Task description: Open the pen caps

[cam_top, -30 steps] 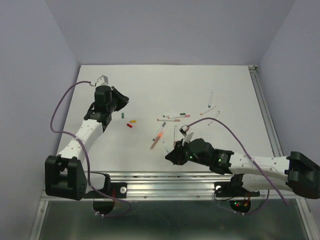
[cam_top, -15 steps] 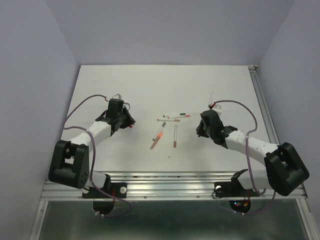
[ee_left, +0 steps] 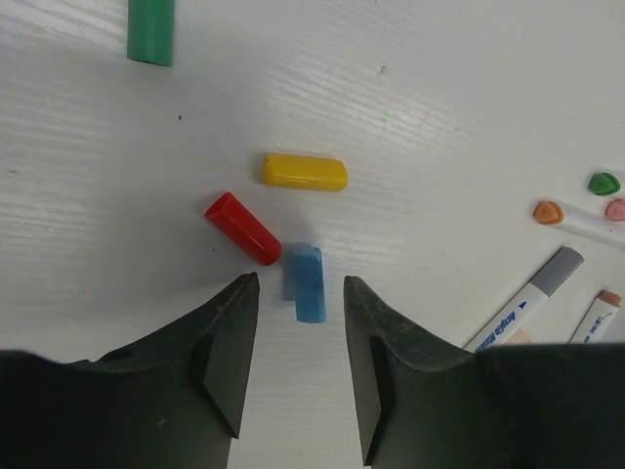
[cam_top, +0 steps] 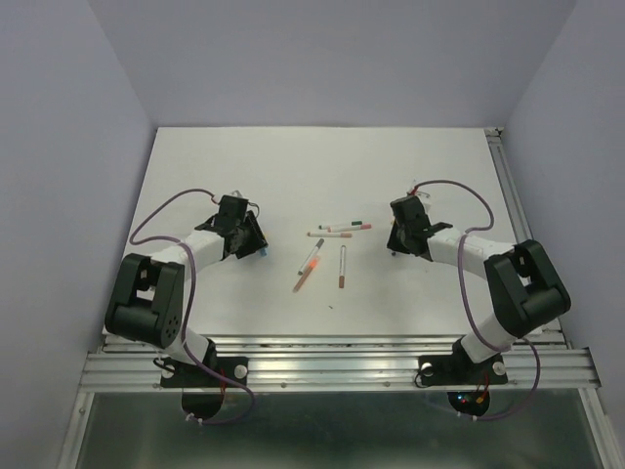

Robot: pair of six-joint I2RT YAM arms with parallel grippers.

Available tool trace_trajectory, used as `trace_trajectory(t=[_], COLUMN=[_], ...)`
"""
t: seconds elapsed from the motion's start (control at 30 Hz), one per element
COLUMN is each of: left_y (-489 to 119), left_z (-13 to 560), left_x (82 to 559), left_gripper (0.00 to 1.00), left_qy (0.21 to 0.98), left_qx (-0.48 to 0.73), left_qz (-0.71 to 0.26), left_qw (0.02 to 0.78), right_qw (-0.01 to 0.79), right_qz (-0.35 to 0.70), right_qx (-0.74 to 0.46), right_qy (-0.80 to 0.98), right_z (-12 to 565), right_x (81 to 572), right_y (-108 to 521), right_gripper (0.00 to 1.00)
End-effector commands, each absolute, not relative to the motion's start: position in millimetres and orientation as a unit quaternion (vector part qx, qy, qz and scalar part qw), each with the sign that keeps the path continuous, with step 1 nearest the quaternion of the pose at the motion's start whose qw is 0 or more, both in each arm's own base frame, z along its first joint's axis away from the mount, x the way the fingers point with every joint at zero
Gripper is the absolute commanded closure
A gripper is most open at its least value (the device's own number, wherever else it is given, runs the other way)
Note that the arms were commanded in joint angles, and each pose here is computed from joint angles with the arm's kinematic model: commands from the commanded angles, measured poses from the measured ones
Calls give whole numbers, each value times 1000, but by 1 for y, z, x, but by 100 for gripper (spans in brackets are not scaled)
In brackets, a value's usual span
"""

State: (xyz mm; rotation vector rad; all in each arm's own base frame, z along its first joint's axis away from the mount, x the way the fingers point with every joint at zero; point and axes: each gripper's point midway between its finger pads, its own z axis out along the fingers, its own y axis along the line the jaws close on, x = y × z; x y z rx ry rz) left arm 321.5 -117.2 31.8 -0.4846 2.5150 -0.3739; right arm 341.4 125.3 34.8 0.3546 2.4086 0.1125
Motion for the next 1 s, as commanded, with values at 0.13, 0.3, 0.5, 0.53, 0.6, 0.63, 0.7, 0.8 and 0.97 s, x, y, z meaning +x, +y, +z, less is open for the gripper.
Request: trace_trajectory(t=[0.13, 0.3, 0.5, 0.53, 0.6, 0.63, 0.7, 0.8, 0.97], left_y=[-127, -139, -151, -152, -154, -154, -155, -156, -156], left_z=[55, 77, 111, 116, 130, 134, 146, 158, 174], left_x=[330, 326, 319, 317, 314, 312, 307, 301, 295], left_gripper=[34, 26, 18, 14, 3, 1, 1, 1, 1], left_qy=[928, 920, 902, 900, 890, 887, 878, 868, 854], left_qx=[-159, -139, -124, -123, -122, -120, -119, -114, -114], left_qz=[-158, -191, -231, -238, -255, -258, -271, -288, -303], left_qw=[297, 313, 342, 345, 358, 363, 376, 389, 407], right_qw=[343, 339, 362, 364, 378, 383, 391, 402, 409], right_qz=[20, 23, 42, 47, 67, 78, 105, 169, 250], right_qx=[134, 135, 134, 128, 120, 112, 86, 45, 7], right_qy=[929, 931, 922, 921, 915, 913, 910, 899, 878], right_z=[38, 38, 66, 71, 89, 95, 106, 125, 143], right_x=[357, 353, 354, 353, 352, 351, 348, 342, 333], right_y=[120, 120, 123, 124, 128, 131, 139, 160, 196], right_gripper=[77, 49, 27, 23, 13, 9, 0, 0, 0])
